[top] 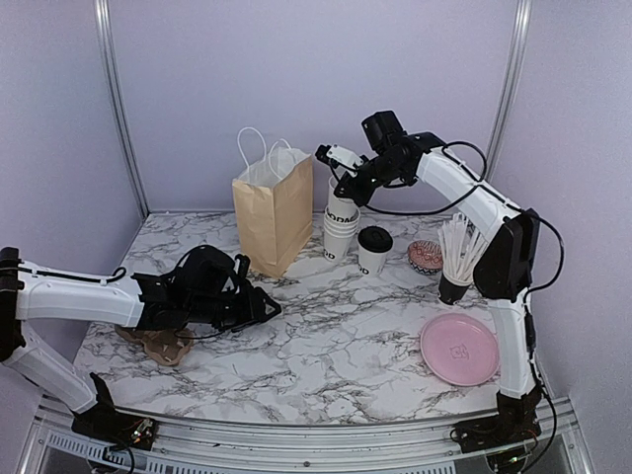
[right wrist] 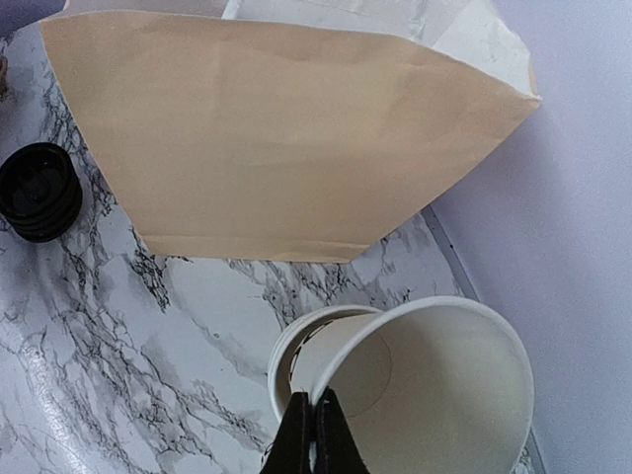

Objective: Pack the takeout coffee

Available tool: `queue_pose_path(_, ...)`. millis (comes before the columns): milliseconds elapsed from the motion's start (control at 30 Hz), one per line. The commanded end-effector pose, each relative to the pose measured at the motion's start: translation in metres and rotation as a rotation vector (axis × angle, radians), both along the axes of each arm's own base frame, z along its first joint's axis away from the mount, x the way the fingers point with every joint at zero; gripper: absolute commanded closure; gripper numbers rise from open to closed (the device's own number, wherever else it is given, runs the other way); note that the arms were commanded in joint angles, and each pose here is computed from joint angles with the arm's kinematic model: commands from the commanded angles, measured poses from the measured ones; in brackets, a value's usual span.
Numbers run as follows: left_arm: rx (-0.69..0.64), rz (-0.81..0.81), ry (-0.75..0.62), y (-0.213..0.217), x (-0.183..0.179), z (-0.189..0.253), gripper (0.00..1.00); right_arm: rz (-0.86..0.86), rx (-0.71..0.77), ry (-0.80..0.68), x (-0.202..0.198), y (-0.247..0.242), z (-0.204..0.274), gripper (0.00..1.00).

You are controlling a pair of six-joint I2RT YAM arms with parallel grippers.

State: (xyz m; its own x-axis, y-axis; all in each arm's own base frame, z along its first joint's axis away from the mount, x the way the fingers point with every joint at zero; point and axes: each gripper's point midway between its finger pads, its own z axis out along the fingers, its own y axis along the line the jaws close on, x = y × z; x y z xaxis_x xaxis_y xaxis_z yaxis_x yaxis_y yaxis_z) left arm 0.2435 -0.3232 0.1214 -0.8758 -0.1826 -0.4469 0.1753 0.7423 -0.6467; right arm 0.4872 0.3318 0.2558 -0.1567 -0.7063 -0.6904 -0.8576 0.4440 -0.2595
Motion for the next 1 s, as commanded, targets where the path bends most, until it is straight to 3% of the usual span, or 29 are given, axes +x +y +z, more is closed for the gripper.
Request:
queue_pose_path(0,-0.014,-0.004,-0.027,-0.007,0.004,0.008,0.5,0.002,0.056,-0.03,-0.004,0.001,0.027,1.0)
queue_pose_path(233,-0.016,-0.011,-0.028,-0.009,0.004,0.009,0.5,0.015,0.054,-0.071,-0.006,-0.001,0.042,1.0)
queue_pose_path(433,0.008,0.006,-0.077,-0.002,0.008,0.025,0.5,0.082,0.103,-0.12,-0.037,0.005,0.086,1.0)
queue_pose_path(633,0.257,0.048,-0.229,0.039,0.023,0.052,0.5,0.144,0.129,-0.179,-0.083,0.004,0.127,1.0)
queue_pose_path(800,0.479,0.054,-0.29,0.079,0.032,0.059,0.5,0.336,0.101,-0.046,-0.158,0.014,0.083,1.0)
queue_pose_path(967,0.644,-0.026,-0.281,0.096,0.039,0.052,0.51,0.677,-0.032,0.025,-0.287,0.025,0.01,1.0)
